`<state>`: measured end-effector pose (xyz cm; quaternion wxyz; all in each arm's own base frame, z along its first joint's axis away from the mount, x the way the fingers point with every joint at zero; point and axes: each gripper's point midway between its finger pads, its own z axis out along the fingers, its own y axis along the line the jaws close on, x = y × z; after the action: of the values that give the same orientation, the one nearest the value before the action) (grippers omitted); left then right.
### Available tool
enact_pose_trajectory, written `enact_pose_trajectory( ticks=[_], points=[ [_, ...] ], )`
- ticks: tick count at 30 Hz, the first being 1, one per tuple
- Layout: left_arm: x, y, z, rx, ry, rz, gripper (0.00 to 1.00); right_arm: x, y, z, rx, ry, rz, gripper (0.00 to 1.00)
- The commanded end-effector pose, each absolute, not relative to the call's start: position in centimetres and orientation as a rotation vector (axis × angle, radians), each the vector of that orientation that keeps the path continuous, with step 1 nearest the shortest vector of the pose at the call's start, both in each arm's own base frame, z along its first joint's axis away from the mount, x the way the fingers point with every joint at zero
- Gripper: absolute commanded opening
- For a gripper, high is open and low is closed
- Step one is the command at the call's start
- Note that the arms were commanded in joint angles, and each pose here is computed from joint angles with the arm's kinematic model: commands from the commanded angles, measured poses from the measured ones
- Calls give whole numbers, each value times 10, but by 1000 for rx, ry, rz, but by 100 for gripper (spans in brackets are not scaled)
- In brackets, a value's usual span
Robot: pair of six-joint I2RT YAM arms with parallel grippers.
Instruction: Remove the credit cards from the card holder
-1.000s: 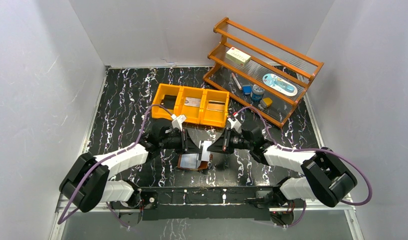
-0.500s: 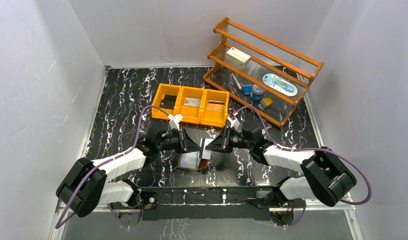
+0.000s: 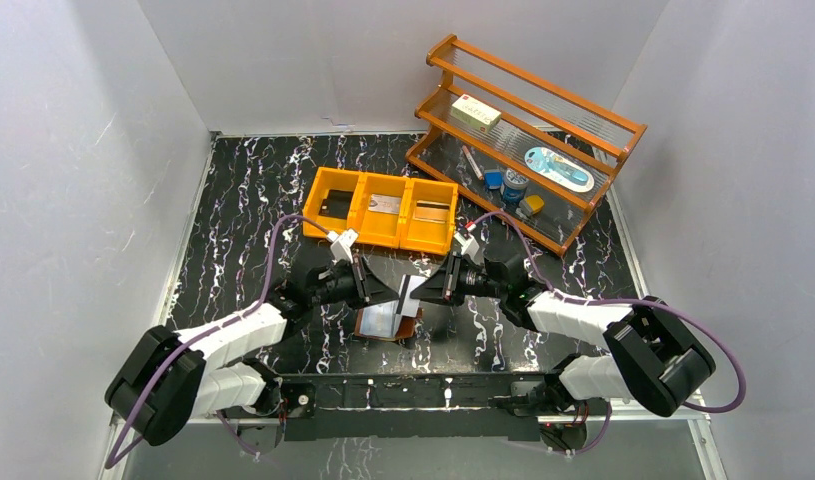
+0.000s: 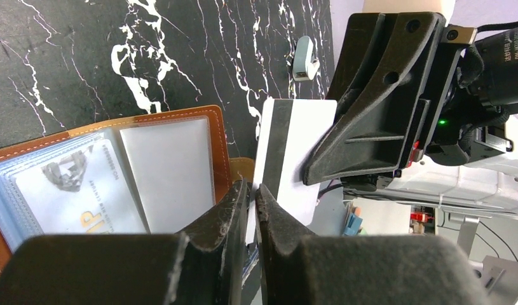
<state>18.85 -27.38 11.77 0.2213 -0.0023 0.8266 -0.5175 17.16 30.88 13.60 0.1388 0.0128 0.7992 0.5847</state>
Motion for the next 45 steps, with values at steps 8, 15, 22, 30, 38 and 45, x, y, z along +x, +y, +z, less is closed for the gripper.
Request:
enact_pose_trajectory(
  ticks=[8,15,22,30,38,45],
  points=[
    [193,-266,122,17,2266,-1342,23,180,310,156,8,2241,1666,0],
    [203,-233,116,-30,2318,-1049,53,208,304,160,-14,2268,1412,0],
    [214,-187,110,-78,2375,-687,72,236,309,172,-72,2266,1258,0],
    [231,-133,119,-189,2387,-413,94,280,331,195,-191,2237,1133,0],
    [252,-87,123,-372,2442,-374,97,324,350,202,-255,2224,1004,0],
    [258,-44,126,-369,2367,-117,98,384,354,206,-278,2209,725,0]
  ],
)
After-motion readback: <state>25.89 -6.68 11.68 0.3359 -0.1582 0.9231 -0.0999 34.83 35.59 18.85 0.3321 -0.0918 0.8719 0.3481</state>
